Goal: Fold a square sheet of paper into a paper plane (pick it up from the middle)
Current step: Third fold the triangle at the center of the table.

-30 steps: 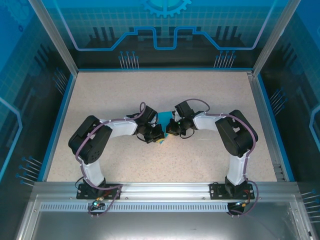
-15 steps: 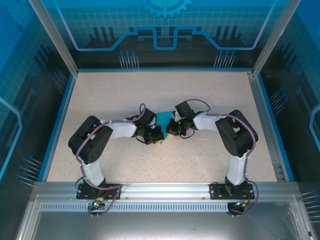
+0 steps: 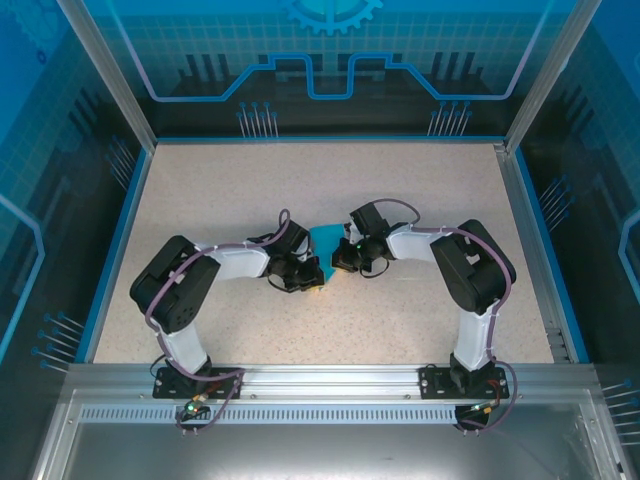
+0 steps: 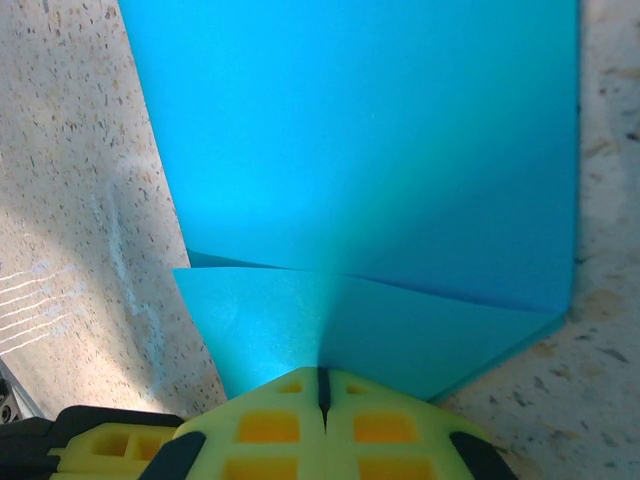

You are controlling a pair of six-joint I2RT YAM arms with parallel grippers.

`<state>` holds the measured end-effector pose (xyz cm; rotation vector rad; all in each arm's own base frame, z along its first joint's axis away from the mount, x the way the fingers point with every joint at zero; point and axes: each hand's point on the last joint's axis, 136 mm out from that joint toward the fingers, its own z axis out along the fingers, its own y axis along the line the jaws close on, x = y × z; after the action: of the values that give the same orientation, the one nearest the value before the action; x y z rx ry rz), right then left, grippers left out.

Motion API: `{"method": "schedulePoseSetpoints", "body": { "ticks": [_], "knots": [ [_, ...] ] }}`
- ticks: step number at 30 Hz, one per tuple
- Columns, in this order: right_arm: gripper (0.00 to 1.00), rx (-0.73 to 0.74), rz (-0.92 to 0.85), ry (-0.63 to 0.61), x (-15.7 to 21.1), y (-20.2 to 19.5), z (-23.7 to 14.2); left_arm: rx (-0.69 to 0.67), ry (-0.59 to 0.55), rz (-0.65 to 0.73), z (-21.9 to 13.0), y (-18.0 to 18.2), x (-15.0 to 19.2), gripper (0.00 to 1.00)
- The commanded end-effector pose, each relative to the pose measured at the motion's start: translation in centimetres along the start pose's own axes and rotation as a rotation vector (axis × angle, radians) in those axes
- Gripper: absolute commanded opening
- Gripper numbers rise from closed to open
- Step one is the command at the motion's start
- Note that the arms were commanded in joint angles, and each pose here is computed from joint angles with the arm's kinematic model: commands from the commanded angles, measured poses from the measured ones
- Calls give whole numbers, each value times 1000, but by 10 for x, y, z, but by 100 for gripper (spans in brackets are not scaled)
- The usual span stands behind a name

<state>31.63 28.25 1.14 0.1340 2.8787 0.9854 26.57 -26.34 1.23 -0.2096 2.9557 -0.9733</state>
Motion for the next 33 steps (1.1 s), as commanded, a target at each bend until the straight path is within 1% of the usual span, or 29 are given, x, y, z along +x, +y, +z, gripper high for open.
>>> {"method": "schedulePoseSetpoints", "body": {
  "ticks": [1,4,7,12,15,17,23,33],
  "knots": [
    [0,143,76,23,8,-43,8,-184,213,-84,-3,51,62,5],
    [0,148,75,24,8,-44,9,-170,214,-62,-6,44,61,5],
    [0,144,74,25,7,-43,8,-126,184,-32,-14,26,52,5],
    [0,136,71,22,5,-40,8,2,45,9,-32,-17,22,5],
    [0,134,69,23,5,-39,8,51,-28,11,-37,-33,7,6],
    [0,131,68,23,5,-38,8,62,-46,-10,-34,-35,1,6],
    [0,109,60,21,3,-32,6,29,-38,-49,-15,-25,-7,5],
    [0,51,29,14,-3,-14,1,-49,-30,-49,-1,-1,-6,4]
  ]
}}
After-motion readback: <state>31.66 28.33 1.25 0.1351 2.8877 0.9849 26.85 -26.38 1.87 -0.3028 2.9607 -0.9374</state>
